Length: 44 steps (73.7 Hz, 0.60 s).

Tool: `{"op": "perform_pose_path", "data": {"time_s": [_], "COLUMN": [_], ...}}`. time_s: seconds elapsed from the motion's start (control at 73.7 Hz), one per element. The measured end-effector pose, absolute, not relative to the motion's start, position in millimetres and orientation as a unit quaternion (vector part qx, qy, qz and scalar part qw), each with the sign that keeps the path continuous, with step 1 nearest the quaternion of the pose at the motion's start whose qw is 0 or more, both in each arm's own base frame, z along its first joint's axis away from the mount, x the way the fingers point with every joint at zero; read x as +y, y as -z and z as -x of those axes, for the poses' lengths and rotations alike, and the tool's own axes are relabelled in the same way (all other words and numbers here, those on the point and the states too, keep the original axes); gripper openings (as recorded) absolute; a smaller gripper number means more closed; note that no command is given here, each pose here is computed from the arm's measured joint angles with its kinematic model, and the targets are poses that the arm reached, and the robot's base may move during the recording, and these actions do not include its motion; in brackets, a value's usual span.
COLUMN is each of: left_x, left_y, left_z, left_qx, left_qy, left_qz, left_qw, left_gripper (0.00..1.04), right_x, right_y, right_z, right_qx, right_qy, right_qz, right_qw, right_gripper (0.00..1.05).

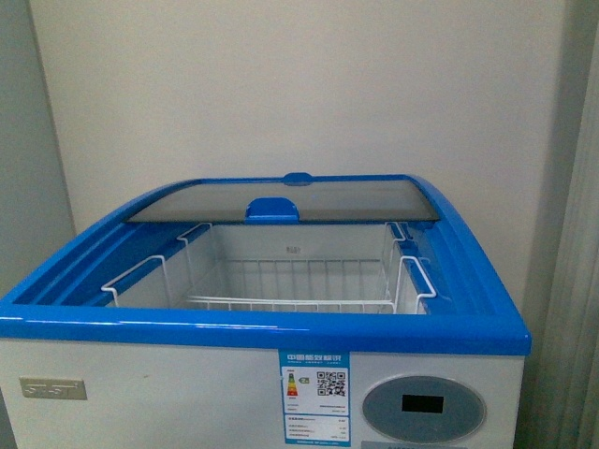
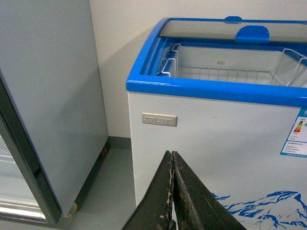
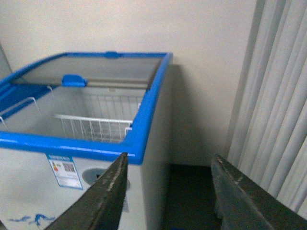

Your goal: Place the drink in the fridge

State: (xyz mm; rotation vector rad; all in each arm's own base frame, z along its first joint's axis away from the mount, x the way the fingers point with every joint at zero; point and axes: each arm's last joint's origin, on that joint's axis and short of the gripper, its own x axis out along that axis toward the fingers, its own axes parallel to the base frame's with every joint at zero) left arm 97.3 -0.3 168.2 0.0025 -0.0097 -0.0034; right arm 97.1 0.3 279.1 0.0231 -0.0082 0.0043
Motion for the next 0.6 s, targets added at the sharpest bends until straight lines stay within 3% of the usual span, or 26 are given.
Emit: {"op": "perform_pose_path", "data": {"time_s": [0.244, 0.597], "left_x": [-0.3, -0.3], "left_y": [-168.2, -168.3], "left_z": [-97.2, -97.2], "left_qx": [-0.005, -0.005], "left_qy": [0.002, 0.002], "left_qz": [-0.001, -0.001], "left_qw": [1.000, 1.000], "left_gripper": [0.03, 0.03], "right_x": [0.2, 0.2], "right_y": [-233.4, -197.0], "right_z": [-97.9, -98.1], "right_qx": [0.000, 0.003], "right_qy": [-0.001, -0.001], "right_qz": [-0.003, -0.002], "right_qw": [1.000, 1.000], "right_gripper": [0.03, 0.03]}}
